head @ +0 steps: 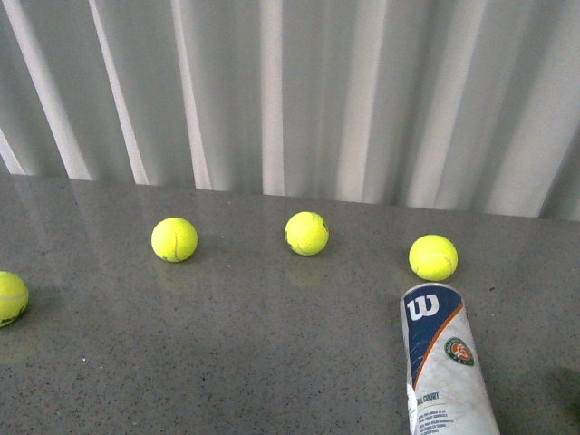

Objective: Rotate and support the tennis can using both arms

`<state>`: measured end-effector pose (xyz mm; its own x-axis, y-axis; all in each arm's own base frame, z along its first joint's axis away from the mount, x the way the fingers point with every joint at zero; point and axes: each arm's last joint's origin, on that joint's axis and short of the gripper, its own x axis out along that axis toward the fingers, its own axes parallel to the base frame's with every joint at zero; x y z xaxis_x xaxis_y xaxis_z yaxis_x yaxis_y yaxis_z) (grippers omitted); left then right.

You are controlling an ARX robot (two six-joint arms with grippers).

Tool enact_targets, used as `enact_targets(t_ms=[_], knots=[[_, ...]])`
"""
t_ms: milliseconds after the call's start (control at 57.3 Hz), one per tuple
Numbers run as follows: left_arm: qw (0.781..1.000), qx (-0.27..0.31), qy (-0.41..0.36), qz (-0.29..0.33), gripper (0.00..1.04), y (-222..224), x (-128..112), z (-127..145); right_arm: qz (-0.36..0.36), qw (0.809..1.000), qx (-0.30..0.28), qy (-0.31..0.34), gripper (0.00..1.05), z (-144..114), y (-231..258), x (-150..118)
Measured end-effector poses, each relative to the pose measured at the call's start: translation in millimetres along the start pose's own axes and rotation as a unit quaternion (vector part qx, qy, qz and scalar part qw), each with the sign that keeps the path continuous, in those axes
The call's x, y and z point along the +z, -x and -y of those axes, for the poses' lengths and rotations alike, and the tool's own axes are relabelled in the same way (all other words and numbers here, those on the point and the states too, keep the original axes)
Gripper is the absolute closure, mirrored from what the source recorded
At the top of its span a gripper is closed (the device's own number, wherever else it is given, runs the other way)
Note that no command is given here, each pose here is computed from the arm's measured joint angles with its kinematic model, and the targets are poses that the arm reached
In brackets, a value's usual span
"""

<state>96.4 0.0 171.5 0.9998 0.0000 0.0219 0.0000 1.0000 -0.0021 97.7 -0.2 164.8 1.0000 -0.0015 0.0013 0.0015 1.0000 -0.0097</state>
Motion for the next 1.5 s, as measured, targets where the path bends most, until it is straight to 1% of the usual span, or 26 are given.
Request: enact_targets(t_ms=[105, 122, 174, 192, 227, 262, 297, 349, 384, 419, 471, 523, 593, 611, 628, 680, 750, 768, 803, 872, 907, 1012, 1134, 1239, 1378, 1500], knots=[[1.0, 0.0, 0.0, 0.0, 0.07, 0.0, 0.0, 0.0, 0.0, 1.0, 0.0, 0.0, 0.07, 0.0, 0.0, 0.1], [1.0, 0.0, 0.0, 0.0, 0.07, 0.0, 0.0, 0.0, -0.014, 1.0, -0.009, 0.007, 0.07, -0.1, -0.3, -0.7], [1.0, 0.0, 0.0, 0.0, 0.07, 0.0, 0.0, 0.0, -0.122, 0.987, -0.064, 0.083, 0.07, -0.1, -1.9, 6.8], [1.0, 0.001, 0.0, 0.0, 0.07, 0.0, 0.0, -0.1, -0.132, 0.985, -0.068, 0.09, 0.07, 0.0, -2.8, 9.3], [1.0, 0.0, 0.0, 0.0, 0.07, 0.0, 0.0, 0.0, -0.154, 0.978, -0.069, 0.119, 0.07, 0.8, -9.8, 22.4], [1.0, 0.0, 0.0, 0.0, 0.07, 0.0, 0.0, 0.0, -0.151, 0.978, -0.068, 0.124, 0.07, 2.5, -17.4, 36.3], [1.0, 0.0, 0.0, 0.0, 0.07, 0.0, 0.0, 0.0, -0.133, 0.979, -0.087, 0.124, 0.07, 7.2, -29.5, 58.8], [1.0, 0.0, 0.0, 0.0, 0.07, 0.0, -0.1, 0.0, -0.105, 0.981, -0.115, 0.114, 0.07, 15.7, -46.6, 87.3], [1.0, 0.0, 0.0, 0.0, 0.07, 0.0, 0.0, 0.0, -0.092, 0.983, -0.128, 0.093, 0.07, 23.4, -61.5, 106.7], [1.0, 0.0, 0.0, 0.0, 0.07, 0.0, 0.0, 0.0, -0.097, 0.983, -0.143, 0.059, 0.07, 33.8, -81.6, 125.3], [1.0, 0.0, 0.0, 0.0, 0.07, 0.0, 0.0, 0.0, -0.126, 0.982, -0.143, 0.014, 0.07, 43.1, -111.0, 137.4], [1.0, 0.0, 0.0, 0.0, 0.07, 0.0, 0.0, 0.0, -0.172, 0.976, -0.132, -0.031, 0.07, 47.5, -137.3, 138.0], [1.0, 0.0, 0.0, 0.0, 0.07, 0.0, 0.0, 0.0, -0.263, 0.953, -0.114, -0.098, 0.07, 46.4, -180.0, 120.1], [1.0, 0.0, 0.0, 0.0, 0.07, 0.0, 0.0, 0.0, -0.274, 0.949, -0.112, -0.105, 0.07, 45.5, -184.8, 116.6], [1.0, 0.0, 0.0, 0.0, 0.07, 0.0, 0.0, 0.0, -0.296, 0.941, -0.11, -0.121, 0.07, 42.8, -193.6, 109.5], [1.0, 0.0, 0.0, 0.0, 0.07, 0.0, -0.1, 0.0, -0.345, 0.923, -0.1, -0.139, 0.07, 32.2, -212.5, 90.3], [1.0, 0.0, 0.0, 0.0, 0.07, 0.0, -0.1, 0.0, -0.399, 0.901, -0.086, -0.146, 0.07, 11.1, -230.4, 61.8], [1.0, 0.0, 0.0, 0.0, 0.07, 0.0, 0.0, 0.0, -0.405, 0.899, -0.083, -0.147, 0.07, 7.7, -232.1, 57.9], [1.0, 0.0, 0.0, 0.0, 0.07, 0.0, 0.0, 0.0, -0.432, 0.887, -0.068, -0.151, 0.07, -6.1, -237.4, 42.9], [1.0, 0.0, 0.0, 0.0, 0.07, 0.0, 0.0, 0.0, -0.46, 0.874, -0.048, -0.149, 0.07, -26.5, -242.5, 24.5], [1.0, 0.0, 0.0, 0.0, 0.07, 0.0, 0.0, 0.0, -0.475, 0.867, -0.024, -0.151, 0.07, -42.8, -245.3, 12.4], [1.0, 0.0, 0.0, 0.0, 0.07, 0.0, 0.0, 0.0, -0.488, 0.861, 0.016, -0.144, 0.07, -68.1, -247.4, -5.9], [1.0, 0.0, 0.0, 0.0, 0.07, 0.0, 0.0, 0.0, -0.495, 0.858, 0.037, -0.137, 0.07, -82.1, -248.4, -22.2], [1.0, 0.0, 0.0, 0.0, 0.07, 0.0, 0.0, 0.0, -0.508, 0.849, 0.044, -0.138, 0.07, -84.8, -248.2, -36.0], [1.0, 0.0, 0.0, 0.0, 0.07, 0.0, 0.0, 0.0, -0.528, 0.838, 0.037, -0.136, 0.07, -84.1, -244.2, -54.3], [1.0, 0.0, 0.0, 0.0, 0.07, 0.0, 0.0, 0.0, -0.535, 0.833, 0.032, -0.14, 0.07, -83.2, -241.0, -67.3]])
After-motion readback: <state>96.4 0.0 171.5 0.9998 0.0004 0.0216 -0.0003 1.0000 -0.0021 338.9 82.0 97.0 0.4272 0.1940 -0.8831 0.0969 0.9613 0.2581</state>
